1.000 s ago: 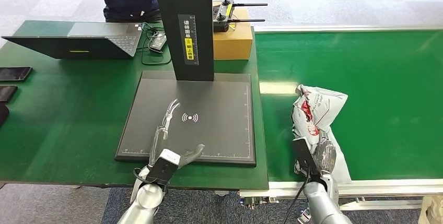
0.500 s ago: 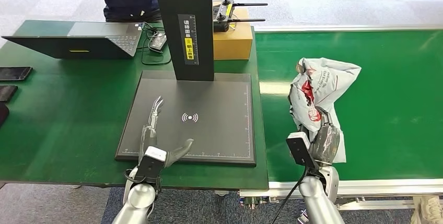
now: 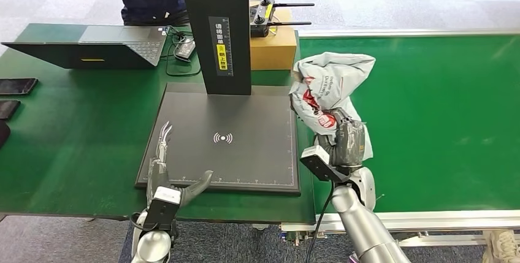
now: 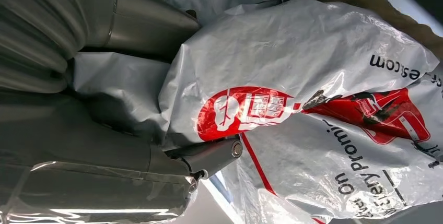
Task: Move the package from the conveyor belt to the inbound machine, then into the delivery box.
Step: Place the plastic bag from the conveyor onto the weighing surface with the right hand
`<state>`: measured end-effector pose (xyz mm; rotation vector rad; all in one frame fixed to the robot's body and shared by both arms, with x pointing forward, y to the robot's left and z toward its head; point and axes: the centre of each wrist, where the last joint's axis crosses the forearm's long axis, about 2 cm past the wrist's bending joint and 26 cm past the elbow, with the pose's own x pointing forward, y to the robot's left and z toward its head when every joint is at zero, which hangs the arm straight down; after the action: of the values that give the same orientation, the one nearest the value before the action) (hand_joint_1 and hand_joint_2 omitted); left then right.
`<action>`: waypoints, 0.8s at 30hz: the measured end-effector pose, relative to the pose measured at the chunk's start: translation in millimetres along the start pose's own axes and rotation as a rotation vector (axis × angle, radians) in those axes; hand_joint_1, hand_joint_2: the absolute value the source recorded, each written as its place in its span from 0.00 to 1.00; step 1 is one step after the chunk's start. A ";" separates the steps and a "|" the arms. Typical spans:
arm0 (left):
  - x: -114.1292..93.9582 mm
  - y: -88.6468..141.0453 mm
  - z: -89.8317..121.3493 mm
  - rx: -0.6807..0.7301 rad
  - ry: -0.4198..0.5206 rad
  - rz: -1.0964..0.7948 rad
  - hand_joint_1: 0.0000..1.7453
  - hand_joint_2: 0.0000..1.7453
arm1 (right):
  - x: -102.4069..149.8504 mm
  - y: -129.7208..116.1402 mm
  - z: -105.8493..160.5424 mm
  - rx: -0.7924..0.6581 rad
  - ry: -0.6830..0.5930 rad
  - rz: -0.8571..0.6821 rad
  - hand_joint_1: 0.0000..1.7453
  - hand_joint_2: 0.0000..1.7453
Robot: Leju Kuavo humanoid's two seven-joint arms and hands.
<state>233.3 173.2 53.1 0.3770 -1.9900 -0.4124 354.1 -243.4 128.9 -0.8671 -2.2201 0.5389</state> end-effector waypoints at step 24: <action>2.5 1.9 -16.8 -0.008 -0.080 -0.014 0.00 1.00 | 75.8 90.7 -7.8 0.321 -0.240 -0.139 0.01 1.00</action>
<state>247.2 171.7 62.9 0.3744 -2.0640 -0.4509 357.3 -125.7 115.2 -0.4986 -2.2977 0.9411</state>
